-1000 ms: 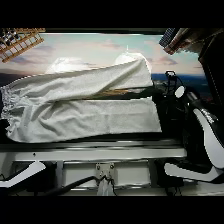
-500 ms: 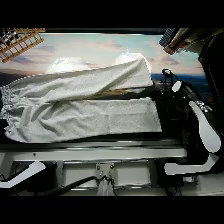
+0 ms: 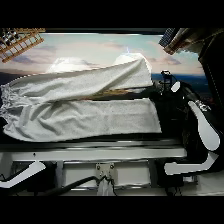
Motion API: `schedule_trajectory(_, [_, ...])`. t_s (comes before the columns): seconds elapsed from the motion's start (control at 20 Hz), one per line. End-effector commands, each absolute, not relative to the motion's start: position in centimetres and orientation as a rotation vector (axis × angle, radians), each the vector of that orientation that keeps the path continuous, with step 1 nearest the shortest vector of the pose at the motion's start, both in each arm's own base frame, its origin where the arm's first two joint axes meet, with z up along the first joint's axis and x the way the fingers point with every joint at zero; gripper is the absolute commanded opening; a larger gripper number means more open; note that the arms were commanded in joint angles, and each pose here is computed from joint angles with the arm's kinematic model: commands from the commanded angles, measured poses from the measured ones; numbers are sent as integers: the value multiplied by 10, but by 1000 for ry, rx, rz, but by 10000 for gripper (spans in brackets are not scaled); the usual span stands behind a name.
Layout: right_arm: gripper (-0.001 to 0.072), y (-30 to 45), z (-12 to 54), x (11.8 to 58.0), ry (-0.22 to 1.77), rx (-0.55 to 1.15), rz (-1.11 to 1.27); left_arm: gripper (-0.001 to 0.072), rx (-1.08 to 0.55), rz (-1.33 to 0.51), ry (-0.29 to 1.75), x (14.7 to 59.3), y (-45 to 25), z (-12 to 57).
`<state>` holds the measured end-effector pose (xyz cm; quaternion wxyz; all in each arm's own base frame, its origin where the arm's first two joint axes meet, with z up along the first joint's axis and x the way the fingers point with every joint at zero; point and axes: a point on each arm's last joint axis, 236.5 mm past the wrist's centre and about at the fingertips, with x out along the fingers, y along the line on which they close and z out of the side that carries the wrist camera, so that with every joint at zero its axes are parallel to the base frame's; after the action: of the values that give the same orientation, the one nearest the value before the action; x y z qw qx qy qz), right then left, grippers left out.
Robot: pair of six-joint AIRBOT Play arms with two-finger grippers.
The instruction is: Fold the clothes and pants, and hang the long-sleeved shirts on hangers.
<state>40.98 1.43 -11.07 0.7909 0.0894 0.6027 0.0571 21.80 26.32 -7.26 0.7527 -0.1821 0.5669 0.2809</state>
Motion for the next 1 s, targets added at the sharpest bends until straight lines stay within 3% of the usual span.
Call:
schedule_trajectory(0.0, [158,23,-113,403,1325,238,138,29,-392,618,1228,219,266,-72])
schedule_trajectory(0.1, [41,23,-106,401,1322,230,141,28,-373,619,1235,217,268,-72])
schedule_trajectory(0.3, [40,2,-83,392,1320,159,71,28,-276,659,1286,197,286,-70])
schedule_trajectory(0.45, [40,-13,-69,387,1312,68,49,29,-295,704,1285,182,298,-70])
schedule_trajectory(0.85, [41,-9,-85,355,1429,104,47,29,-291,749,1229,180,314,-65])
schedule_trajectory(0.9, [87,-9,-85,355,1428,105,47,30,-293,750,1221,182,314,-65])
schedule_trajectory(0.95, [233,-8,-83,358,1413,114,49,29,-301,749,1213,183,314,-65])
